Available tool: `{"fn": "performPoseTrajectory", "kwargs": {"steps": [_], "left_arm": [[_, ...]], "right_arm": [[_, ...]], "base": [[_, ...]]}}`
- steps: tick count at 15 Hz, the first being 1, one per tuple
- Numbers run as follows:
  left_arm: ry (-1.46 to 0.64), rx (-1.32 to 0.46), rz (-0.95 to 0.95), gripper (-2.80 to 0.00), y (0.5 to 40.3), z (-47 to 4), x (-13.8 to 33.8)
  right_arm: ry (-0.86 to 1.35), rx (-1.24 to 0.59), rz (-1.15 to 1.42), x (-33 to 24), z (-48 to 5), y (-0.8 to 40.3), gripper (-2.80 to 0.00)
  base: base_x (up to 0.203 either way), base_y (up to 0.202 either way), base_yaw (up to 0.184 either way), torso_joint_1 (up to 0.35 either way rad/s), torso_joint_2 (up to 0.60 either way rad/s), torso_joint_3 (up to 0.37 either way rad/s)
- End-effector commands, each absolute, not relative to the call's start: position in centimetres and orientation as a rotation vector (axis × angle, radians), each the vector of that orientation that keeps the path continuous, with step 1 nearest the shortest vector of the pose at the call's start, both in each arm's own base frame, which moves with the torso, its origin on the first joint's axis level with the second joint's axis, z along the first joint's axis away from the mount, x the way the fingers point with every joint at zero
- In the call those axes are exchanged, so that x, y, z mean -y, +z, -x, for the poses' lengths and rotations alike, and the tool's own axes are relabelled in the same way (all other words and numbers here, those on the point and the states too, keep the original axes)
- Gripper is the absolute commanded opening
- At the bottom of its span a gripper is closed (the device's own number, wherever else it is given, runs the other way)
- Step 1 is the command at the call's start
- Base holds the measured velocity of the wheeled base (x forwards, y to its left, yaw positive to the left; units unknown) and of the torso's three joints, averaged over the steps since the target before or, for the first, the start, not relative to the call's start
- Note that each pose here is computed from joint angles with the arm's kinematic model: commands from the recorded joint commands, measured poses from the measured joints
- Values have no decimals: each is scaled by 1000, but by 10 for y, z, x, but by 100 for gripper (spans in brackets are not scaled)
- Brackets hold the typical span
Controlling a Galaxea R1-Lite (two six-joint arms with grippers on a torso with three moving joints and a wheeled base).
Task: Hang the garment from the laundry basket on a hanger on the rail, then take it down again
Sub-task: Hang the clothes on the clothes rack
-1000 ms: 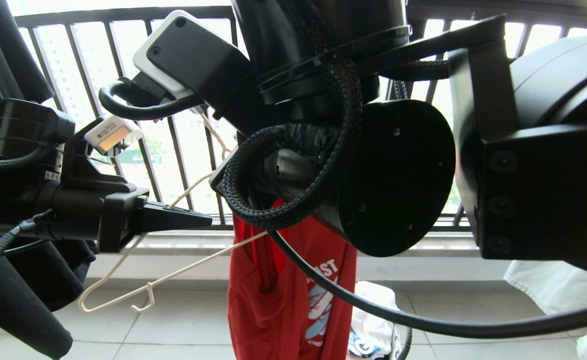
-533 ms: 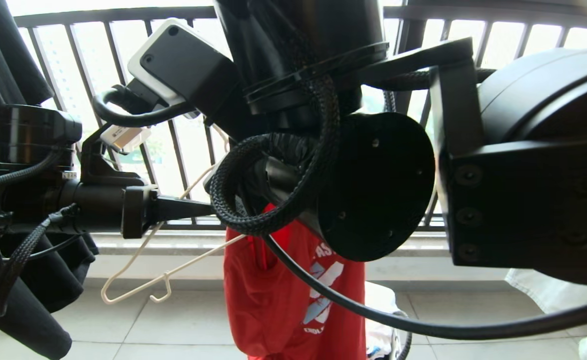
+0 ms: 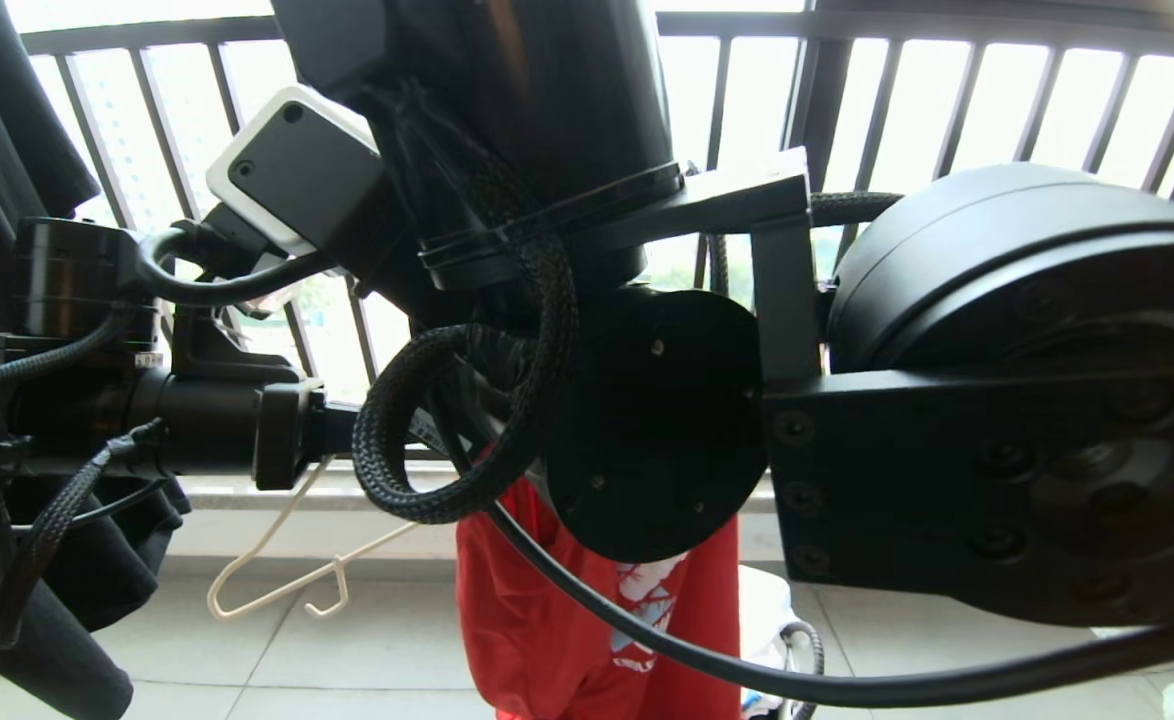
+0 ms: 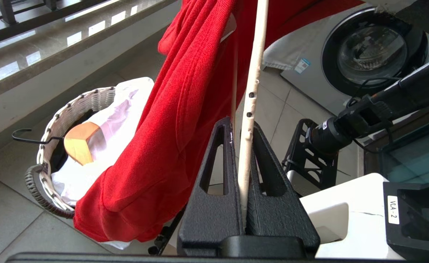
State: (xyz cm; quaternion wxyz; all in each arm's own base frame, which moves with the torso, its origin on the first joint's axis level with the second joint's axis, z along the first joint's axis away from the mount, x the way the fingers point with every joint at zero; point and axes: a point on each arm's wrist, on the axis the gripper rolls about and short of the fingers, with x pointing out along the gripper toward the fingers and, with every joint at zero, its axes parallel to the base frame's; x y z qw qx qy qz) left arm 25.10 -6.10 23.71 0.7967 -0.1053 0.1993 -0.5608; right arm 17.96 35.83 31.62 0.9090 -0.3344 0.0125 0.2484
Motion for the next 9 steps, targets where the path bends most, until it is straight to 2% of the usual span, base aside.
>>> {"fn": "performPoseTrajectory", "kwargs": {"steps": [1, 5, 6, 9], "left_arm": [[-1219, -422, 223, -280, 239, -248, 63], [-1222, -404, 214, -280, 238, -247, 63], [-1222, -405, 215, -280, 238, -246, 63], [-1223, -404, 217, -280, 239, -245, 63]], "right_arm": [[509, -22, 690, -359, -180, 316, -280], [517, -15, 684, -359, -177, 319, -280], [519, -13, 683, -359, -176, 320, 0], [528, -9, 680, -360, -172, 321, 0]], "base": [[0, 0, 0, 0, 0, 0], [0, 0, 0, 0, 0, 0], [0, 0, 0, 0, 0, 0], [0, 0, 0, 0, 0, 0]]}}
